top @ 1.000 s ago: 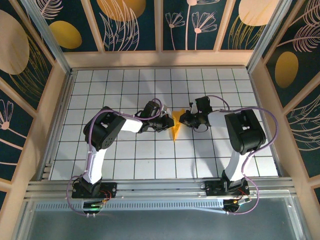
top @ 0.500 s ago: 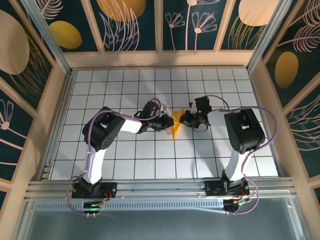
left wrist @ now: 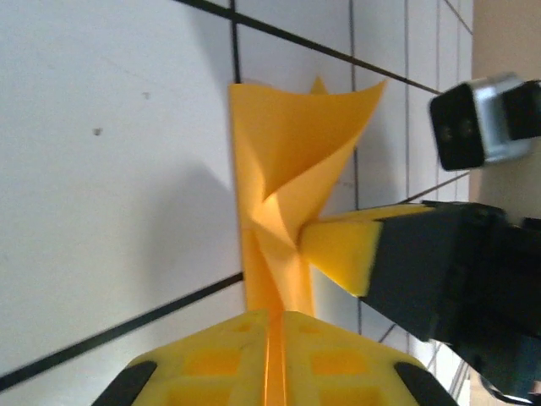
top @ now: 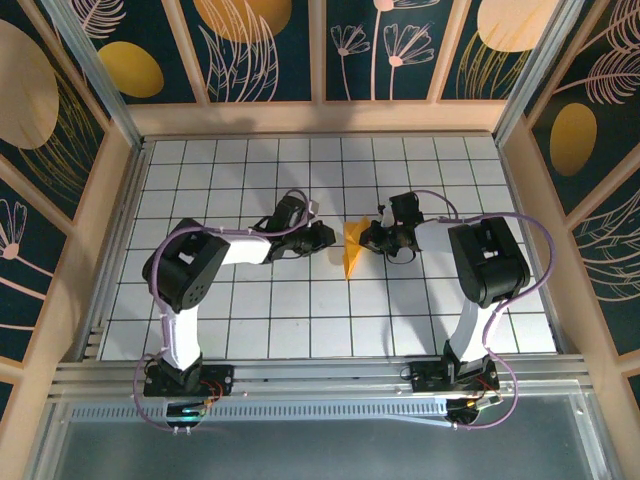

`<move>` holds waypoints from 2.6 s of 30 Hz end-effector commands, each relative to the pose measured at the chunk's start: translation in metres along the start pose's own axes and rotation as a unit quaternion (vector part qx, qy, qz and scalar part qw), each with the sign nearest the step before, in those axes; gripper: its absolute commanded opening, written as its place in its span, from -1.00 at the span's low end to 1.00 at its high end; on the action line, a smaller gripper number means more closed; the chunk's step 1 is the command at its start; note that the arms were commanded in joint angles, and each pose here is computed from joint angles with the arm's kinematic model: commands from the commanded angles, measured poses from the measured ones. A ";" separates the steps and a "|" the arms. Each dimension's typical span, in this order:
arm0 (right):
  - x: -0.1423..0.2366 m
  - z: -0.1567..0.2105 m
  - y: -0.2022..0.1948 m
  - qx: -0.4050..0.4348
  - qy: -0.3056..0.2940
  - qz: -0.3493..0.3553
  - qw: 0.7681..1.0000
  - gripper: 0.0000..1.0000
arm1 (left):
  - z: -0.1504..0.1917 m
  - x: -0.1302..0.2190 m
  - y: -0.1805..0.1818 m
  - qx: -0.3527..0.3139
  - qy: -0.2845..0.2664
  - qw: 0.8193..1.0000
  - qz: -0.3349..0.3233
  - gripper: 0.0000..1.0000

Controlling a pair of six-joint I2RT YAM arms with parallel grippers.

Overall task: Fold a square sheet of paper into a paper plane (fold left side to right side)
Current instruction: Fold the wing for the fifth time at the center of the table.

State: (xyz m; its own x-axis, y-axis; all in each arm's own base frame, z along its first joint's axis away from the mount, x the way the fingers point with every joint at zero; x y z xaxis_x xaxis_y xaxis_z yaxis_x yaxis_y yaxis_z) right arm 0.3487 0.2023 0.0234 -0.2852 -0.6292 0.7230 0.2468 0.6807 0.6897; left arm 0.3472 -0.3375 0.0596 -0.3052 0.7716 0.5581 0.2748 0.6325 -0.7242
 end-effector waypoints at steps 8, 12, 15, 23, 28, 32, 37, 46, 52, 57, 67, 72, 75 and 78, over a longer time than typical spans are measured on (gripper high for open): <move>-0.012 0.015 -0.046 -0.024 0.016 0.073 0.997 -1.00 | 0.029 0.004 -0.047 -0.012 0.067 0.995 0.075 -0.95; -0.012 0.016 -0.046 -0.023 0.017 0.074 0.997 -1.00 | 0.033 -0.006 -0.050 -0.013 0.071 0.995 0.070 -0.96; -0.012 0.017 -0.048 -0.023 0.018 0.076 0.997 -1.00 | 0.031 -0.007 -0.048 -0.011 0.065 0.996 0.067 -0.97; -0.013 0.018 -0.051 -0.023 0.019 0.081 0.996 -1.00 | 0.031 -0.007 -0.054 -0.015 0.067 0.995 0.079 -1.00; -0.014 0.018 -0.049 -0.023 0.023 0.080 0.996 -1.00 | 0.033 -0.010 -0.058 -0.018 0.072 0.993 0.087 -1.00; -0.014 0.018 -0.048 -0.023 0.025 0.079 0.996 -1.00 | 0.037 -0.017 -0.059 -0.018 0.088 0.992 0.093 -1.00; -0.015 0.018 -0.048 -0.023 0.026 0.078 0.996 -1.00 | 0.041 -0.025 -0.056 -0.020 0.101 0.991 0.088 -1.00; -0.016 0.020 -0.047 -0.022 0.030 0.076 0.996 -1.00 | 0.053 -0.035 -0.044 -0.012 0.121 0.990 0.075 -1.00; -0.016 0.020 -0.046 -0.021 0.029 0.075 0.997 -1.00 | 0.063 -0.038 -0.030 -0.003 0.130 0.990 0.057 -1.00; -0.016 0.020 -0.046 -0.020 0.029 0.076 0.996 -1.00 | 0.068 -0.038 -0.023 0.000 0.134 0.990 0.046 -1.00; -0.016 0.020 -0.048 -0.019 0.030 0.079 0.996 -1.00 | 0.075 -0.040 -0.013 0.001 0.145 0.989 0.030 -1.00; -0.016 0.019 -0.047 -0.018 0.028 0.080 0.996 -1.00 | 0.077 -0.041 -0.007 -0.005 0.152 0.988 0.016 -1.00; -0.015 0.019 -0.046 -0.017 0.028 0.079 0.996 -1.00 | 0.079 -0.041 -0.004 -0.006 0.154 0.988 0.009 -1.00; -0.015 0.018 -0.045 -0.017 0.027 0.078 0.996 -1.00 | 0.081 -0.041 0.001 -0.006 0.157 0.988 -0.002 -1.00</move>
State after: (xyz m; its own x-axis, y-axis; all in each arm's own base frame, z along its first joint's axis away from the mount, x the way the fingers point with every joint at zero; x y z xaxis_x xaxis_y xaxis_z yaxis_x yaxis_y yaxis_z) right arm 0.3485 0.2039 0.0226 -0.2788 -0.6371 0.7186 0.2275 0.6832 0.6939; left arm 0.2938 -0.3822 0.0236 -0.0365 0.7995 0.5996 0.3065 0.5800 -0.7547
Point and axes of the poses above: each hand's point on the last joint's axis, 136 mm out from that joint toward the fingers, its own x axis back along the fingers, its own y axis along the line the jaws close on, z = x × y, the point moved 1 cm from there along x, back along the fingers, and after that the axes turned 13 degrees about -x, right-handed, at the moved point
